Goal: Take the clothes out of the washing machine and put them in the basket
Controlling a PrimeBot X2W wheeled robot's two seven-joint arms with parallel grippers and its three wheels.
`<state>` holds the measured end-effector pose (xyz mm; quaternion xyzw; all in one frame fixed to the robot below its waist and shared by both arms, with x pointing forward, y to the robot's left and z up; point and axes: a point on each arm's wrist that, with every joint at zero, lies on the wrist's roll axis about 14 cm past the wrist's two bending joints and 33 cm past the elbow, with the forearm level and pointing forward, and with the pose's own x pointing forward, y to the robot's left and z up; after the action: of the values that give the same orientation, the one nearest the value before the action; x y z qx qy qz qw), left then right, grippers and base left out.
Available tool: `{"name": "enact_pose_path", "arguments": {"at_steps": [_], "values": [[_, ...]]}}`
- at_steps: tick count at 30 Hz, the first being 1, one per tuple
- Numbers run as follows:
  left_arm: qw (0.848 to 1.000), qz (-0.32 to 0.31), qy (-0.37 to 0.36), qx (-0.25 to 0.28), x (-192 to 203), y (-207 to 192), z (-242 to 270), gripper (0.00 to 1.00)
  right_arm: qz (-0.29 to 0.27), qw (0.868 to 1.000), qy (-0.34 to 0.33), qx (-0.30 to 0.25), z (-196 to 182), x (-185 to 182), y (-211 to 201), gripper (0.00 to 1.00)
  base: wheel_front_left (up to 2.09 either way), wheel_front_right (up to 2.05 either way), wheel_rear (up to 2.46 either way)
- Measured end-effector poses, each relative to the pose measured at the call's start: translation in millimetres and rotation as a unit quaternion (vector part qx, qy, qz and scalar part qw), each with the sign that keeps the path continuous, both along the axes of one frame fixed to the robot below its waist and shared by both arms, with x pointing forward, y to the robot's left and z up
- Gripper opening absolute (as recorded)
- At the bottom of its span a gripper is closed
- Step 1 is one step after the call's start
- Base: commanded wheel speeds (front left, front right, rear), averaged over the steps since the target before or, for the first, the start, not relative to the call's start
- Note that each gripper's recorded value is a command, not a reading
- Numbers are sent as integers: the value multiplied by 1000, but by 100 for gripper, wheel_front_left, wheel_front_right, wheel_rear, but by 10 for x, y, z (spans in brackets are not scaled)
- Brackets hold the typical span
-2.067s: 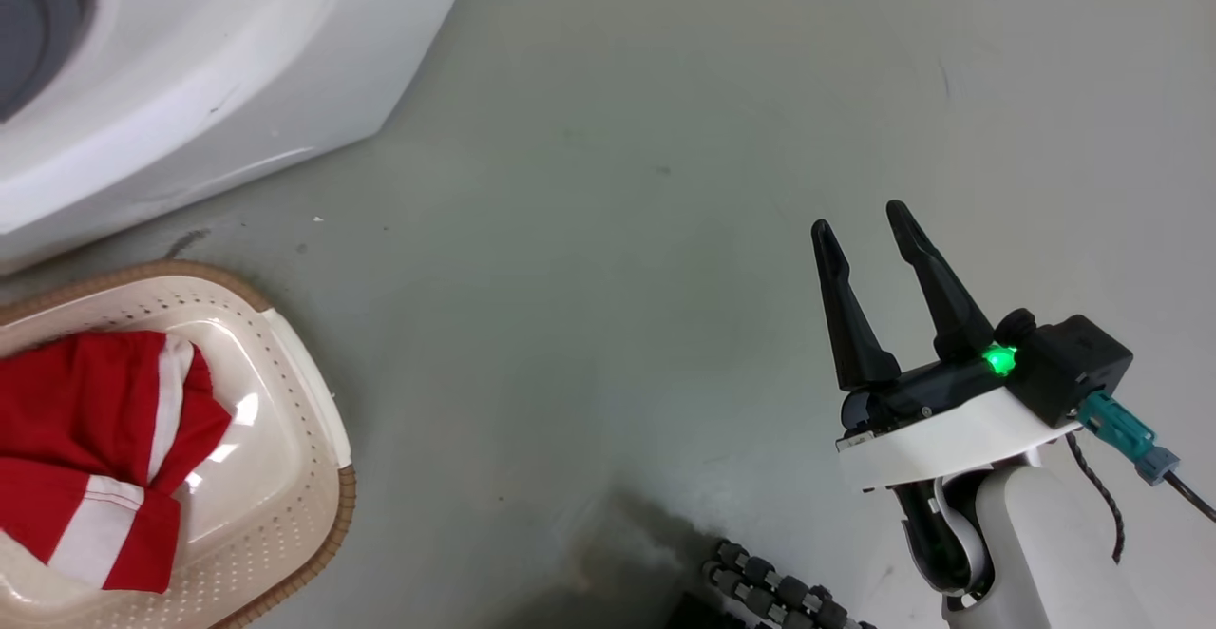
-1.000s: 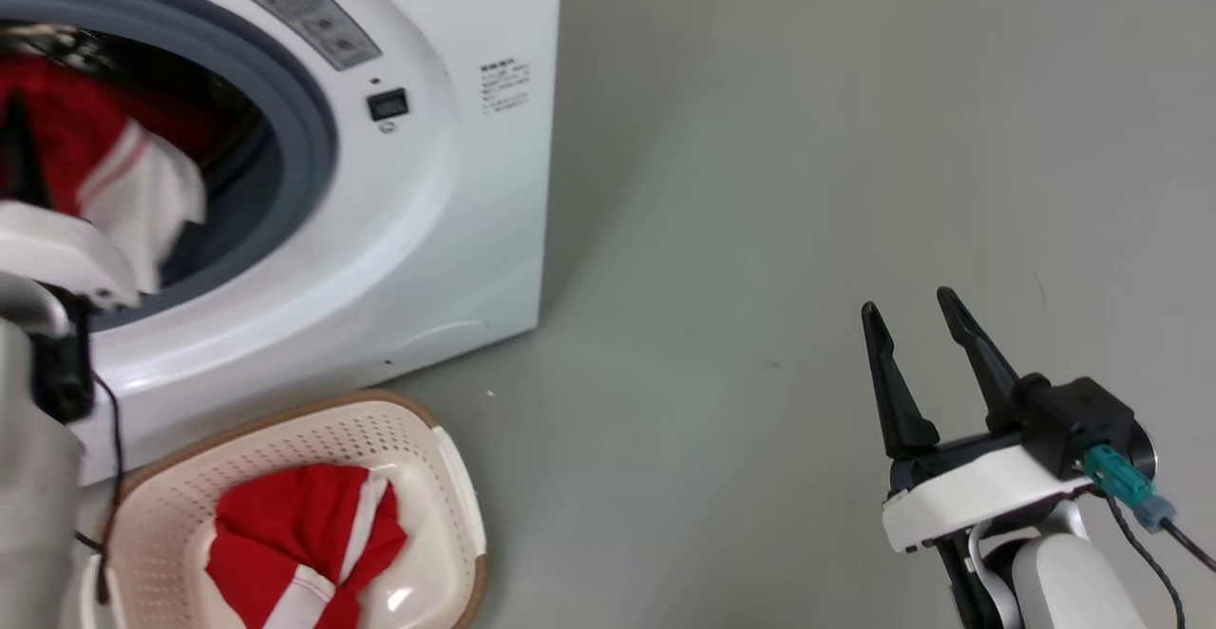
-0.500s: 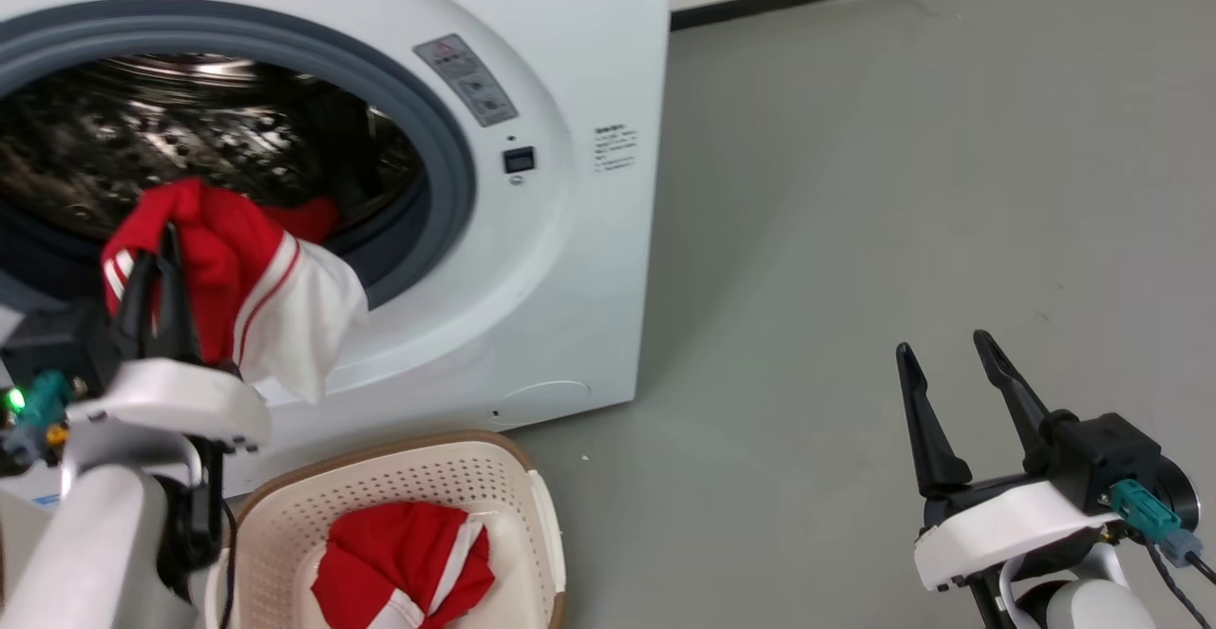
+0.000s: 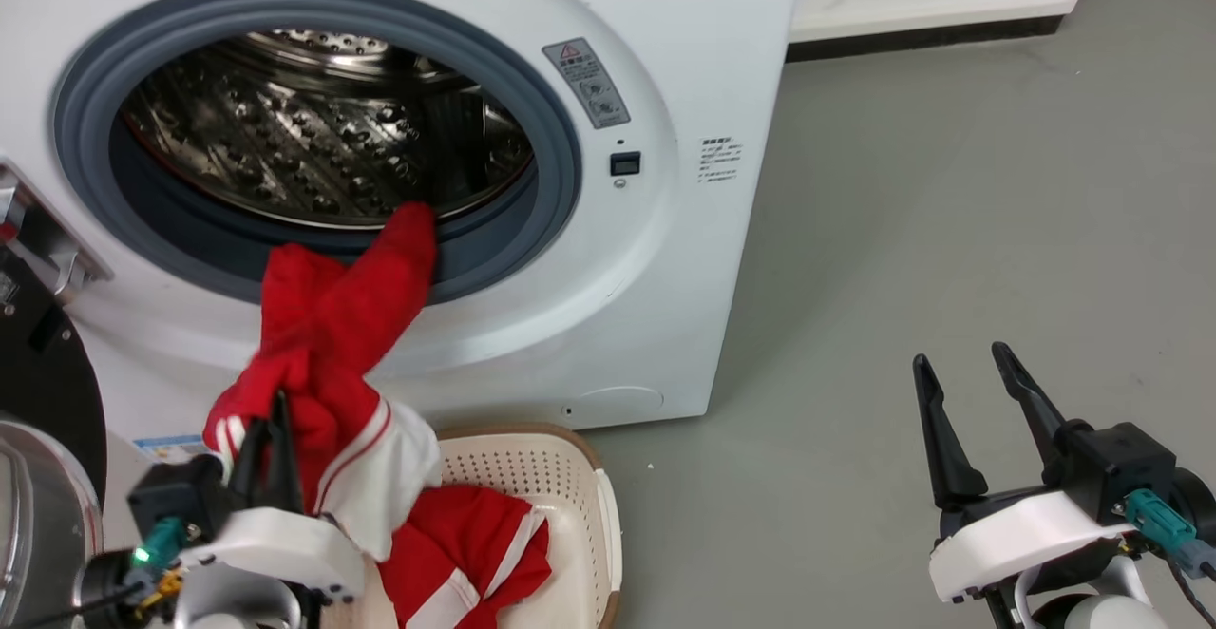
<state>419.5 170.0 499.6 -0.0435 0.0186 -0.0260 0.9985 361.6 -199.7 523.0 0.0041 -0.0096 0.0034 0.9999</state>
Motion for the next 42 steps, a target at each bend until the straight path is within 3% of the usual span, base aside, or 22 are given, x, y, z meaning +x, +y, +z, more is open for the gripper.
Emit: {"name": "enact_pose_path", "arguments": {"at_steps": [9,16,26,33,42], "values": [[993,-7,113,-31,-146,-149,-875,0,22,1000,18,-8,-103,217,132,100,0,0,0],[977,-26,206,-48,-232,-345,-1524,0,19,999,39,-11,-249,334,108,100,0,0,0],[959,-27,279,-45,3,-391,-2117,0,12,998,62,-22,-465,580,34,100,0,0,0],[941,-32,337,-21,107,-362,-2616,0,13,996,82,-16,-711,752,22,100,0,0,0],[905,-69,421,-9,-150,-566,-3162,0,-13,994,106,-27,-931,746,-182,100,0,0,0]]}}
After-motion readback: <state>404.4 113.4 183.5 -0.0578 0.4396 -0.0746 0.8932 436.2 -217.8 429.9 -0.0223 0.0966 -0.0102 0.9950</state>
